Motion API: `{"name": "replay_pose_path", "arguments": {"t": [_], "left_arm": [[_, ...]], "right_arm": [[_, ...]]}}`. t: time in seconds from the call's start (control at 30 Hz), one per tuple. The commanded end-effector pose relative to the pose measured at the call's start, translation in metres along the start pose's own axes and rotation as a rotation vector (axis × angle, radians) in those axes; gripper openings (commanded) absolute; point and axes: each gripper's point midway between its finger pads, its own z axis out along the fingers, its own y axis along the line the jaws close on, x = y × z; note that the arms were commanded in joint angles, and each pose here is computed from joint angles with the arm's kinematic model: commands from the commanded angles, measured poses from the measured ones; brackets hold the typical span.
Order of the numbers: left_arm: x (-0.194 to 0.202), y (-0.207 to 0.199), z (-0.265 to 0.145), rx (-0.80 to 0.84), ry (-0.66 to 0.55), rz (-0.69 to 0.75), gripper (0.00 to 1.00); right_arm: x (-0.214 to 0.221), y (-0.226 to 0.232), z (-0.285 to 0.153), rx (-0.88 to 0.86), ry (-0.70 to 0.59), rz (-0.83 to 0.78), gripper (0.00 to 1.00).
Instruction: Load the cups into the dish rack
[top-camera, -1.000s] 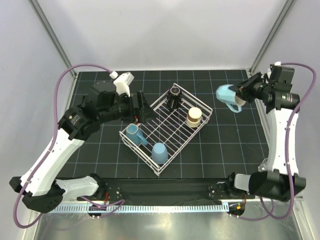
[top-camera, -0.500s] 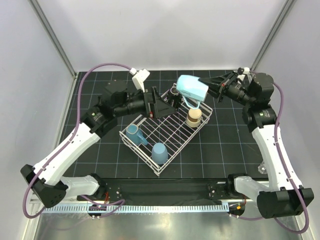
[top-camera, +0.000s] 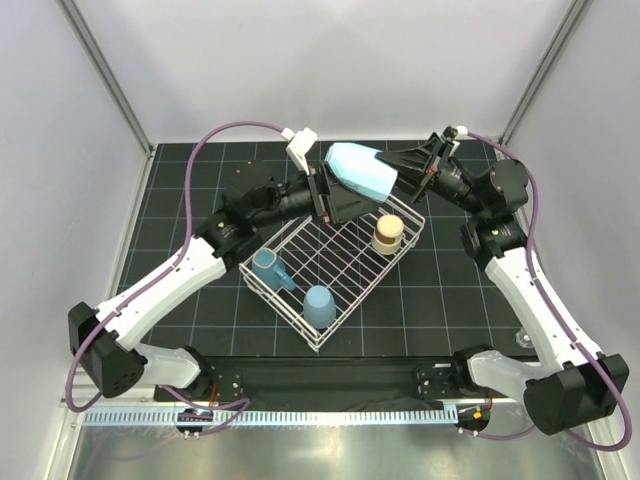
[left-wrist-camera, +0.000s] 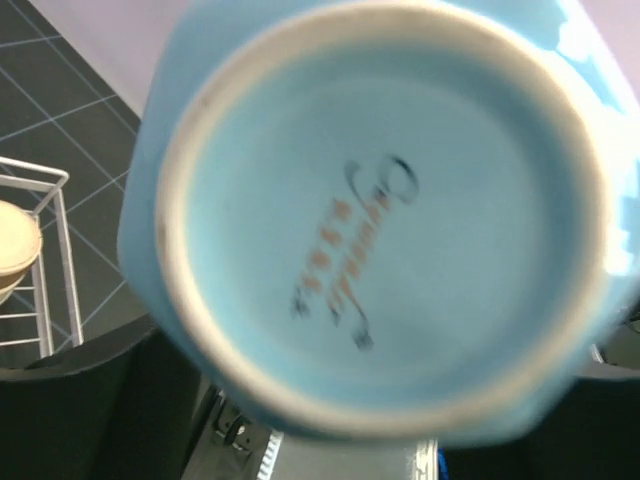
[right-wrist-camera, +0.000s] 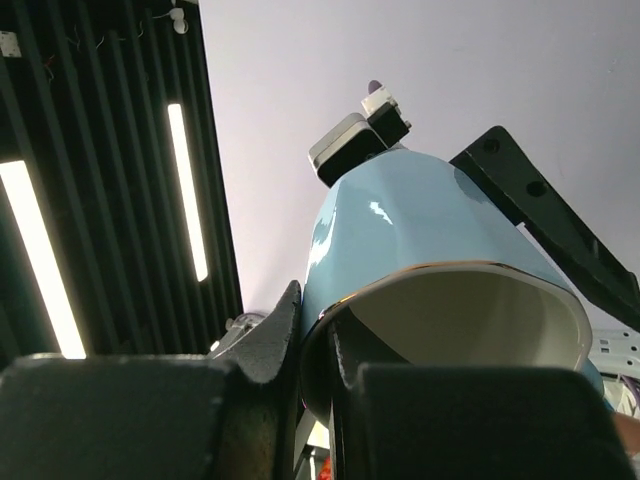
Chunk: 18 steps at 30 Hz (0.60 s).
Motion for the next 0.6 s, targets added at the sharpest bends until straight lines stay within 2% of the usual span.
{"name": "replay_pose_path", "arguments": {"t": [0.0,0.13,0.23,0.4,0.53,0.57], "left_arm": [[-0.027,-0.036,0.002,0.119,-0.086,0.032,0.74],[-0.032,-0.038,0.002,0.123,-0.117,0.029,0.48],[-0.037,-0.040,0.000,0.122,-0.143,0.034,0.41],[-0.037,-0.041,-0.002,0.124,-0.142,0.027,0.37],[-0.038,-0.042,-0.003,0.125,-0.152,0.009,0.25],[-0.039,-0.044,-0.003,0.134,-0.155,0.008,0.15]], "right_arm": [[0.022,0.047,-0.004,-0.150,0.068,0.105,0.04],[0.024,0.046,-0.006,-0.166,0.082,0.124,0.04],[0.022,0.043,-0.008,-0.169,0.069,0.138,0.04],[0.022,0.038,-0.014,-0.181,0.048,0.161,0.04],[0.024,0.036,-0.016,-0.176,0.044,0.165,0.04],[0.023,0.036,-0.016,-0.173,0.040,0.165,0.04]]}}
